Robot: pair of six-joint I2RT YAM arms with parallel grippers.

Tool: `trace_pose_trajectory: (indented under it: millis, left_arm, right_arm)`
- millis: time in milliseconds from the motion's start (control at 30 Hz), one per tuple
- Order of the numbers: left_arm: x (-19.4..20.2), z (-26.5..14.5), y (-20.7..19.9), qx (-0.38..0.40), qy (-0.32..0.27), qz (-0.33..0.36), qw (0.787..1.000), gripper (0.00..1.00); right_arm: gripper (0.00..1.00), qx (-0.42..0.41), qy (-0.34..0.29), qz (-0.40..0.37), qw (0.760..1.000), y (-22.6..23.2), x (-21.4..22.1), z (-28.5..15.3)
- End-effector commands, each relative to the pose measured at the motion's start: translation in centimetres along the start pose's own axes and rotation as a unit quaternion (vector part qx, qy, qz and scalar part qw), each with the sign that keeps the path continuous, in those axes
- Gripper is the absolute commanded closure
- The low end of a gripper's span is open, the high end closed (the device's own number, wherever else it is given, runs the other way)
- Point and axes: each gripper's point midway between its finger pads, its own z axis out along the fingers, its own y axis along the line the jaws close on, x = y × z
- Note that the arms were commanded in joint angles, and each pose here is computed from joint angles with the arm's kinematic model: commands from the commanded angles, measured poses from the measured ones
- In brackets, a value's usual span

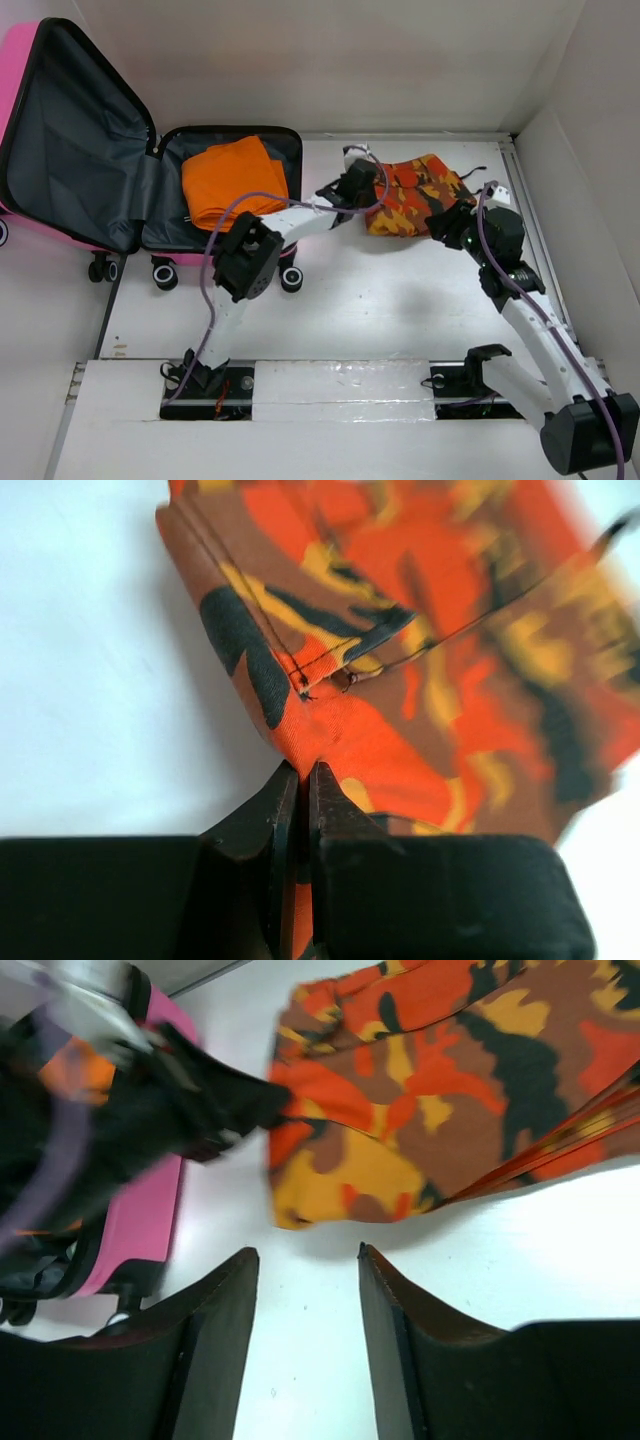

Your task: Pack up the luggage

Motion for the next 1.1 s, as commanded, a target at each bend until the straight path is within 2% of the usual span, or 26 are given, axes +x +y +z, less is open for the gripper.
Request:
trace_pose_trajectory:
  millis: [0,67,267,300,367,400,500,533,633,667,767,933,1067]
  left_arm:
    - [-13.7,-8.0,-3.7,0.073,-0.116,0.054,0.989,1.00]
    - [-17.6,-10.0,-2.9,0.082,-0.138,0.078,0.984,1.00]
    - [-24.9,-15.2,2.9,0.025,-0.187,0.098,0.977,1.00]
    - [-26.9,-17.0,5.6,-0.010,-0.212,0.084,0.974,1.00]
    - [-28.1,-18.6,9.3,-0.054,-0.226,0.070,0.970,1.00]
    - [-28.9,-19.7,13.1,-0.086,-0.233,0.050,0.967,1.00]
    - [-29.4,-21.0,19.7,-0.132,-0.241,-0.012,0.961,1.00]
    - [-28.6,-21.6,23.8,-0.153,-0.235,-0.032,0.959,1.00]
    - [-28.4,-23.2,29.9,-0.181,-0.244,-0.084,0.949,1.00]
    - [-27.1,-23.0,31.9,-0.196,-0.230,-0.091,0.949,1.00]
    - [-26.7,-24.9,35.3,-0.230,-0.236,-0.104,0.938,1.00]
    - [-27.2,-27.1,37.5,-0.274,-0.256,-0.088,0.923,1.00]
    - [-27.1,-27.6,41.3,-0.356,-0.245,-0.093,0.897,1.00]
  right_arm:
    - [0.50,-0.029,-0.045,0.010,0.999,1.5,-2.0,1.3]
    - [0.50,-0.036,-0.047,0.008,0.998,1.8,-2.0,2.3]
    - [0.52,-0.036,-0.021,0.011,0.999,1.4,0.4,4.1]
    - [0.52,-0.043,-0.022,0.011,0.999,1.7,0.3,4.0]
    - [0.52,-0.047,-0.017,0.011,0.999,1.7,0.8,3.9]
    - [0.52,-0.048,-0.010,0.016,0.999,1.6,1.3,3.8]
    - [0.52,-0.059,-0.018,0.014,0.998,2.2,0.8,3.3]
    - [0.52,-0.066,-0.020,0.013,0.998,2.5,0.6,3.1]
    - [0.52,-0.074,-0.015,0.012,0.997,2.9,0.9,3.0]
    - [0.52,-0.074,-0.015,0.012,0.997,2.9,0.9,3.0]
    - [0.52,-0.087,-0.018,0.009,0.996,3.6,0.7,2.5]
    - [0.52,-0.097,-0.025,0.007,0.995,4.1,0.3,2.1]
    - [0.52,-0.103,-0.026,0.006,0.994,4.4,0.2,1.8]
